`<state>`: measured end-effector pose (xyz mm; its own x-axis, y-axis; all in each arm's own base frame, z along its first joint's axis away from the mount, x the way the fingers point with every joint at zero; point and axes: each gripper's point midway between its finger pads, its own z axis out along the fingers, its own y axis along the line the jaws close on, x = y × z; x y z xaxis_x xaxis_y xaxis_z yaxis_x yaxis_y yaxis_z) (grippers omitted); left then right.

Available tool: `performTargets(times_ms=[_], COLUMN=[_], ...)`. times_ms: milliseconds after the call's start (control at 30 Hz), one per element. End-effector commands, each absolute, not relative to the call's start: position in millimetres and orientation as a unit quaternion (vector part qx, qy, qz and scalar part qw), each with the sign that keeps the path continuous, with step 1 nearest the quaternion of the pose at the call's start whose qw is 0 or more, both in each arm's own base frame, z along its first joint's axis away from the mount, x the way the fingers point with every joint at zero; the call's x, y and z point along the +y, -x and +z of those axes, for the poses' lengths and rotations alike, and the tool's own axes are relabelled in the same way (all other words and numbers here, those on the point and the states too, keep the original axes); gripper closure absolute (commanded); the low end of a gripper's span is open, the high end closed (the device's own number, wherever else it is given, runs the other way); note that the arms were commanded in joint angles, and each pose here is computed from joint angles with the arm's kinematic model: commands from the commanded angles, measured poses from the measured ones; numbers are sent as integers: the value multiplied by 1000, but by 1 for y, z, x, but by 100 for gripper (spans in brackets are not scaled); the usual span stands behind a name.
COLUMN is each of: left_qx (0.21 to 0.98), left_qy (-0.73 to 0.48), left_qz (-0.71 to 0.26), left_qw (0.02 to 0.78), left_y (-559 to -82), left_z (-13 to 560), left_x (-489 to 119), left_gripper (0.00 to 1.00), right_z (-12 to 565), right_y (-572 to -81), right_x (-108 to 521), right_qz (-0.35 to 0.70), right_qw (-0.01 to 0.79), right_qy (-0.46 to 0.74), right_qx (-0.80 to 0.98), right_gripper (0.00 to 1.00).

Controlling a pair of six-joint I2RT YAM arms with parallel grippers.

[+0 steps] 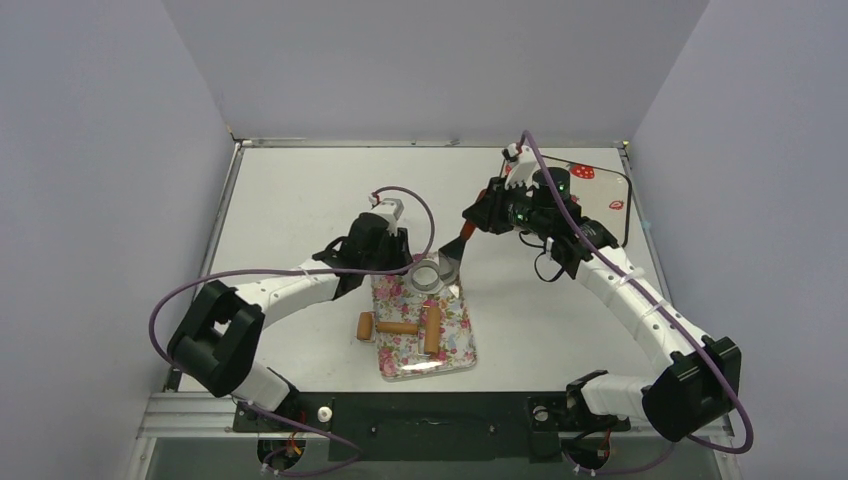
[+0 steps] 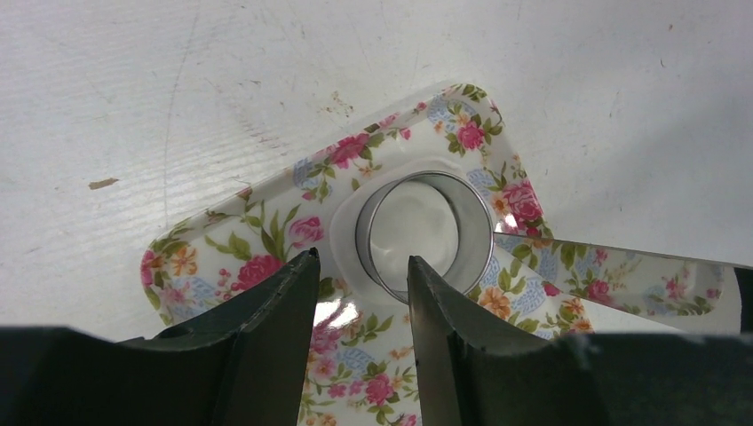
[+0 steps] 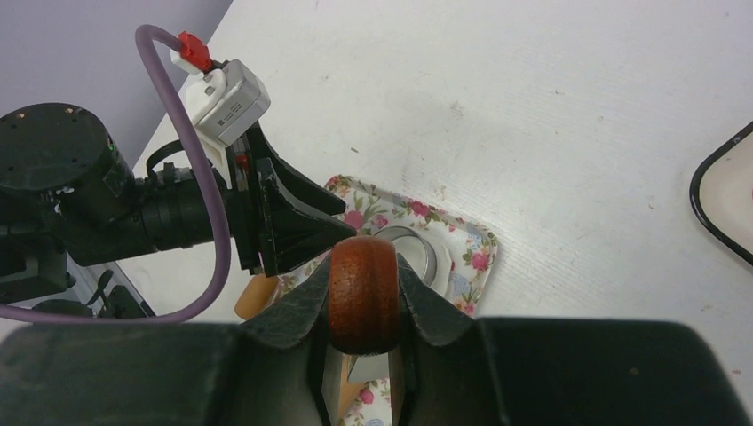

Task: Roll out the dumpling wrappers from the dough
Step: Remove the dumpling wrapper from the work surface.

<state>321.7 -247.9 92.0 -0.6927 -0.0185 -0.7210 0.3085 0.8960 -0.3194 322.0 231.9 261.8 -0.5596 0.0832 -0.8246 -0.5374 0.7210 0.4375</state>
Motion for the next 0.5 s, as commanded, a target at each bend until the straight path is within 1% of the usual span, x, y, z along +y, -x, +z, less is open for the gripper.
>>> performTargets(times_ms=[0, 67, 167, 367, 467], left_qx=[877, 868, 865, 876, 877], left_qy=[-88, -85, -101, -99, -96], left_qz=[-226, -236, -240, -197, -196], left_qw=[415, 429, 429, 428, 427], left_y=[-331, -336, -334, -334, -333], left_z=[93, 97, 95, 70, 65], left_x=[-265, -271, -280, -266, -265], left_gripper=[61, 61, 61, 64, 65], right_z=[279, 276, 275, 259, 248], right_y=[-333, -334, -334, -339, -339], right_x=[238, 235, 233, 231, 229], right_qz=[368, 360, 356, 348, 336], right_qw=[480, 477, 481, 481, 489], right_qy=[136, 137, 137, 108, 89], right_qx=[784, 790, 790, 798, 800], right_gripper=[100, 100, 100, 100, 100])
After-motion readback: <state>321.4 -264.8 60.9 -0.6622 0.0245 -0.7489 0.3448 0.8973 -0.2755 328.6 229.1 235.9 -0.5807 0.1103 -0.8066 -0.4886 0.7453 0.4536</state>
